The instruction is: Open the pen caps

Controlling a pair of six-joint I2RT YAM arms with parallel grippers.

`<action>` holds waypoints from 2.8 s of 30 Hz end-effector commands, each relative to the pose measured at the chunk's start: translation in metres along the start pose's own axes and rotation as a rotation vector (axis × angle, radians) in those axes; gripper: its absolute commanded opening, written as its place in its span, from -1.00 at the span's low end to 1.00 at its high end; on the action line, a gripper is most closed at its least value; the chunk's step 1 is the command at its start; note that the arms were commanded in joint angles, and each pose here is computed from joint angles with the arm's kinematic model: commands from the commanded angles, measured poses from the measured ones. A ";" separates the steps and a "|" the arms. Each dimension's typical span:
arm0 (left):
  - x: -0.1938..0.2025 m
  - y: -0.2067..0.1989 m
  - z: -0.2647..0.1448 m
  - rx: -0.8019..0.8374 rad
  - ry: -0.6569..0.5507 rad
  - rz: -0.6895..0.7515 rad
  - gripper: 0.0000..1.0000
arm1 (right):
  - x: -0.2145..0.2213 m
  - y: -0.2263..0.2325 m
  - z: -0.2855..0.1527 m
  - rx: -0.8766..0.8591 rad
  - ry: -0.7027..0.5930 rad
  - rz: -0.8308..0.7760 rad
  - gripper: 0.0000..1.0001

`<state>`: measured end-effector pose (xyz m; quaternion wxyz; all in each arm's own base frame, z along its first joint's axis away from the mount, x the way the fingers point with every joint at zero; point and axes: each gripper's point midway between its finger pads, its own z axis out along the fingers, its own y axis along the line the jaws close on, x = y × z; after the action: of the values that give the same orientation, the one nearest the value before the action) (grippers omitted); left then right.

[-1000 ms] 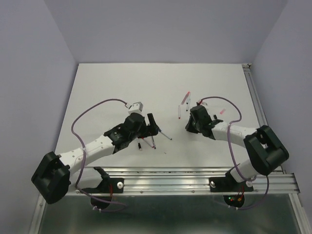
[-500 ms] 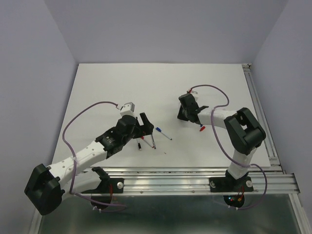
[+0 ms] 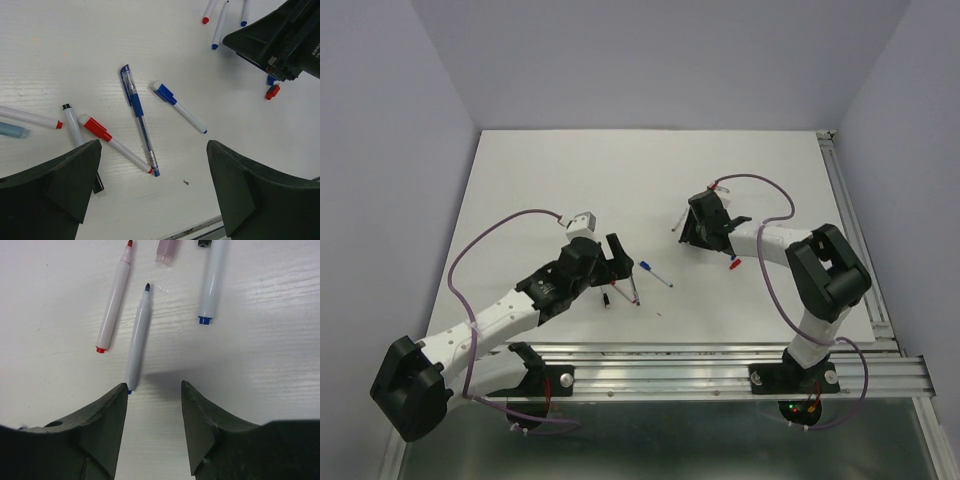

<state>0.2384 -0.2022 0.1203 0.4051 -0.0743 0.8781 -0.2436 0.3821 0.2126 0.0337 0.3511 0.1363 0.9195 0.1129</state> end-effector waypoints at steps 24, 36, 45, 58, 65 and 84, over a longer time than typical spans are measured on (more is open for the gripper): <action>-0.020 0.004 -0.024 0.006 -0.078 -0.027 0.98 | -0.079 0.105 -0.025 -0.274 -0.157 -0.368 0.49; -0.021 0.020 -0.040 -0.027 -0.120 -0.104 0.98 | -0.082 0.138 -0.018 -0.382 -0.165 -0.433 0.50; -0.020 0.022 -0.045 -0.033 -0.120 -0.131 0.98 | -0.047 0.123 -0.059 -0.419 -0.124 -0.455 0.57; -0.010 0.021 -0.047 -0.013 -0.081 -0.165 0.98 | 0.075 0.095 -0.066 -0.430 0.066 -0.695 0.53; -0.008 0.023 -0.048 -0.014 -0.081 -0.183 0.98 | 0.103 0.079 -0.049 -0.374 0.138 -0.743 0.22; -0.013 -0.022 -0.043 0.158 -0.031 -0.173 0.98 | 0.112 0.082 -0.129 -0.628 -0.008 -0.468 -0.99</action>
<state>0.2086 -0.1784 0.1397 0.3945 -0.1451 0.8603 -0.2884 0.2353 0.2849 0.0315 0.3383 -0.2132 0.8976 0.1857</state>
